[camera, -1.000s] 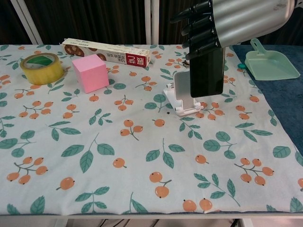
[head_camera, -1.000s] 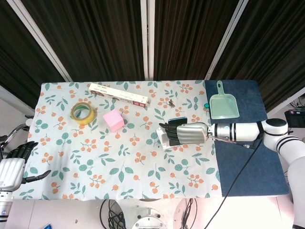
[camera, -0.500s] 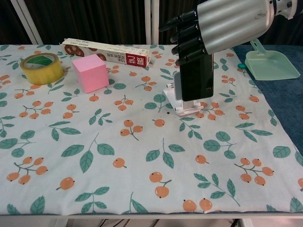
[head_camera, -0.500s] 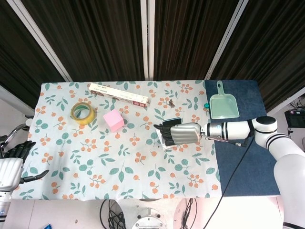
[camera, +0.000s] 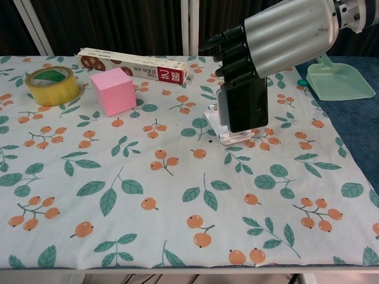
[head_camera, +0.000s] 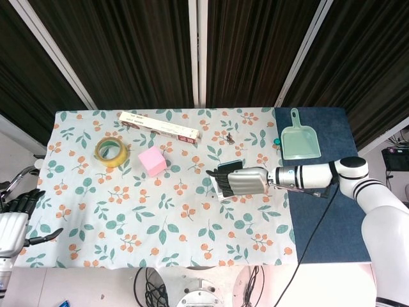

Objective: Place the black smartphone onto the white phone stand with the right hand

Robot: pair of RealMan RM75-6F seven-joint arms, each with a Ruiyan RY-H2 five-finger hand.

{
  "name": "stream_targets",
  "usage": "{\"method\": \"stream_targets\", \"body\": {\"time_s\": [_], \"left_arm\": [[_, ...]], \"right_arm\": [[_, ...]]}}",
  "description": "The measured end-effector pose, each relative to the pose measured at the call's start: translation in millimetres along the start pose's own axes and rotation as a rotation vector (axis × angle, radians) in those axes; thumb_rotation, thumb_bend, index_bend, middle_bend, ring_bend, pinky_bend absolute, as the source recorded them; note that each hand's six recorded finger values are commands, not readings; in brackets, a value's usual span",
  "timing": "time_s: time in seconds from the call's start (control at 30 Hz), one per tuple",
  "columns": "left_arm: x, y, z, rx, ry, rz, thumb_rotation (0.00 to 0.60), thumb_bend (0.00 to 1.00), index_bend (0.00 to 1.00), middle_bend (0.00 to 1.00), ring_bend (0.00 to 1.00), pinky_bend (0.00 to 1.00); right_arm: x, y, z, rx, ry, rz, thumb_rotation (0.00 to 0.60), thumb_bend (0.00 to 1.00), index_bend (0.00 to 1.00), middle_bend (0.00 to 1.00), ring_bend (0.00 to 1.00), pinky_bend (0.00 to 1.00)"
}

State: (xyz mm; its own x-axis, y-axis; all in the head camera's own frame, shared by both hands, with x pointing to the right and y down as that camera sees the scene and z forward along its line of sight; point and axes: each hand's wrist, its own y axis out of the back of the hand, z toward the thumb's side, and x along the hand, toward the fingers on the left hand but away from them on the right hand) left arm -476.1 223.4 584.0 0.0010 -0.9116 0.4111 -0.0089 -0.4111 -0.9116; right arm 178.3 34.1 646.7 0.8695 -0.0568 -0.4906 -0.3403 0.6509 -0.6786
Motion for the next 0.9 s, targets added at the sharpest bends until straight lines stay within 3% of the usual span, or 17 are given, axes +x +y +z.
{"method": "stream_targets", "body": {"time_s": [0.4, 0.9], "left_arm": [[-2.4, 0.2, -7.1, 0.026, 0.013, -0.003, 0.251, 0.03, 0.13, 0.12, 0.14, 0.24], [-5.0, 4.6, -12.0, 0.042, 0.024, 0.002, 0.266, 0.03, 0.13, 0.12, 0.14, 0.24]], "right_arm": [[-11.4, -0.2, 1.4, -0.007, -0.050, -0.023, 0.600, 0.48, 0.60, 0.28, 0.21, 0.00], [-13.1, -8.1, 8.8, -0.018, -0.057, -0.020, 0.600, 0.49, 0.60, 0.27, 0.20, 0.00]]}}
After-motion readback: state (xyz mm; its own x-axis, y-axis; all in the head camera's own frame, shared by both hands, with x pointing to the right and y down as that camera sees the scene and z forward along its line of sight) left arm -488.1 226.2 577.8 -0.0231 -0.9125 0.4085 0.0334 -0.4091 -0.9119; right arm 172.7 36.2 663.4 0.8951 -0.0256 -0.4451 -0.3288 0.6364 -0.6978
